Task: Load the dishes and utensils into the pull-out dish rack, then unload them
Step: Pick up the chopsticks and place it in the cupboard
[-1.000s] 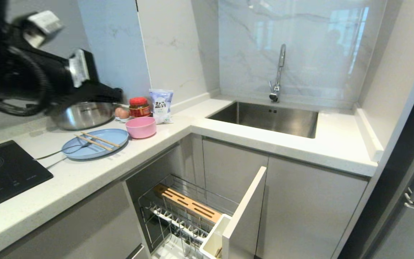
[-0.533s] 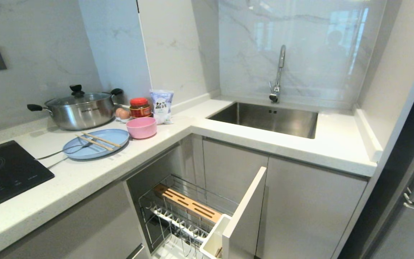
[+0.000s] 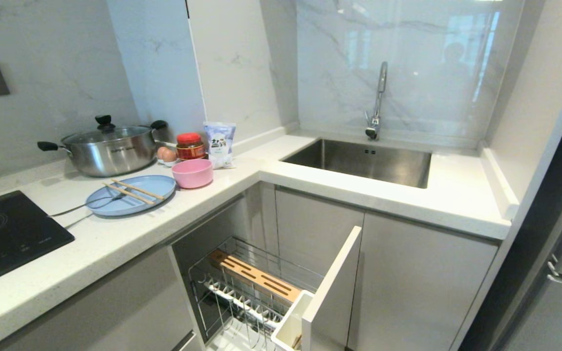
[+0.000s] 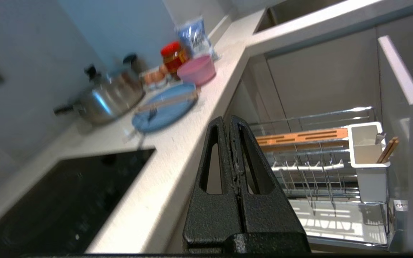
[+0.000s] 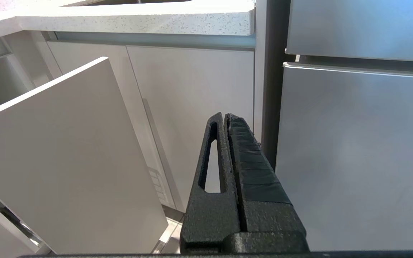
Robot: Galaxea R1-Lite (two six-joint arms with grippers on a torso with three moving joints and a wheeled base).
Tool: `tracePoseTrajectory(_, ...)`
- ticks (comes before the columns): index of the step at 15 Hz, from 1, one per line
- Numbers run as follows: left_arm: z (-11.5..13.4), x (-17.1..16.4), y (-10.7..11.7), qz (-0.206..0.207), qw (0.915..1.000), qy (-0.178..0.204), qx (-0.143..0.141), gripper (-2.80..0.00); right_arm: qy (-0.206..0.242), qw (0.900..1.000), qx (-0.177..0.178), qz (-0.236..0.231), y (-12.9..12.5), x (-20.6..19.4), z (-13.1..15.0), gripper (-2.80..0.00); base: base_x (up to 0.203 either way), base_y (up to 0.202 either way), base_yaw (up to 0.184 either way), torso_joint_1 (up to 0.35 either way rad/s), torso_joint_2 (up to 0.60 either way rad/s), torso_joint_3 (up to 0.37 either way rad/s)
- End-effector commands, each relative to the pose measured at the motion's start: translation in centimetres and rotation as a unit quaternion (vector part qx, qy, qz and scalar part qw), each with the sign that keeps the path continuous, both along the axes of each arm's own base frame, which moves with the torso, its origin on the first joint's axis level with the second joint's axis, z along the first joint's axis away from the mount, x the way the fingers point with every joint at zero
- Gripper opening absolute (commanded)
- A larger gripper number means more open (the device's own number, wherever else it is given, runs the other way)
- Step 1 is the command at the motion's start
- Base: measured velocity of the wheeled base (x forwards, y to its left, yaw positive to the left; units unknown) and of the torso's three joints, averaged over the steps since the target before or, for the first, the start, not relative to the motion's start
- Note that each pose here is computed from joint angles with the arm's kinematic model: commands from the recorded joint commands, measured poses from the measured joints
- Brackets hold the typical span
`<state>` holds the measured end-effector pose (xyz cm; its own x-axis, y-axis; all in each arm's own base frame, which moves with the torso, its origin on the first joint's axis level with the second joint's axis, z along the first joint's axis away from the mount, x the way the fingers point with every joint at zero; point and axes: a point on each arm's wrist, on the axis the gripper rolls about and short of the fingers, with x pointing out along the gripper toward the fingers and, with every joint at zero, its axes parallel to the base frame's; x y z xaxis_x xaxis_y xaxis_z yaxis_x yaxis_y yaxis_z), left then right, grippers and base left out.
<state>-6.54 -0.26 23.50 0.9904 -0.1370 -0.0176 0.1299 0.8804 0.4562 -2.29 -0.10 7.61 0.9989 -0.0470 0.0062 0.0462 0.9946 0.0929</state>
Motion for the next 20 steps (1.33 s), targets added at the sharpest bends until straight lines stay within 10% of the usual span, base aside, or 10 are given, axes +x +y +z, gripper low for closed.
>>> tracePoseTrajectory(1, -5.4, -1.1, 0.0, 0.009, 0.9988, -0.036, -0.031, -2.80, -0.002, 1.000, 0.000, 0.000, 0.0, 0.0, 0.0, -2.80, 0.000, 0.000, 0.000, 0.000, 0.00, 0.000)
tracePoseTrajectory(5, -10.2, 1.5, 0.0, 0.013, 0.9929, -0.058, -0.103, -2.80, -0.002, 1.000, 0.000, 0.000, 0.0, 0.0, 0.0, -2.80, 0.000, 0.000, 0.000, 0.000, 0.00, 0.000)
tracePoseTrajectory(10, -14.0, 4.1, 0.0, 0.011, 0.9893, -0.092, -0.112, -2.80, -0.002, 1.000, 0.000, -0.001, 0.0, 0.0, 0.0, -2.80, 0.000, 0.000, 0.000, 0.000, 0.00, 0.000)
tracePoseTrajectory(13, -15.8, 4.3, 0.1, 0.031, 0.9934, 0.000, -0.110, -2.80, -0.002, 1.000, 0.000, 0.000, 0.0, 0.0, 0.0, -2.80, 0.000, 0.000, 0.000, 0.000, 0.00, 0.000)
tracePoseTrajectory(20, -15.9, 4.3, 0.1, 0.034, 0.9924, 0.006, -0.119, -2.80, -0.002, 1.000, 0.000, 0.000, 0.0, 0.0, 0.0, -2.80, 0.000, 0.000, 0.000, 0.000, 0.00, 0.000)
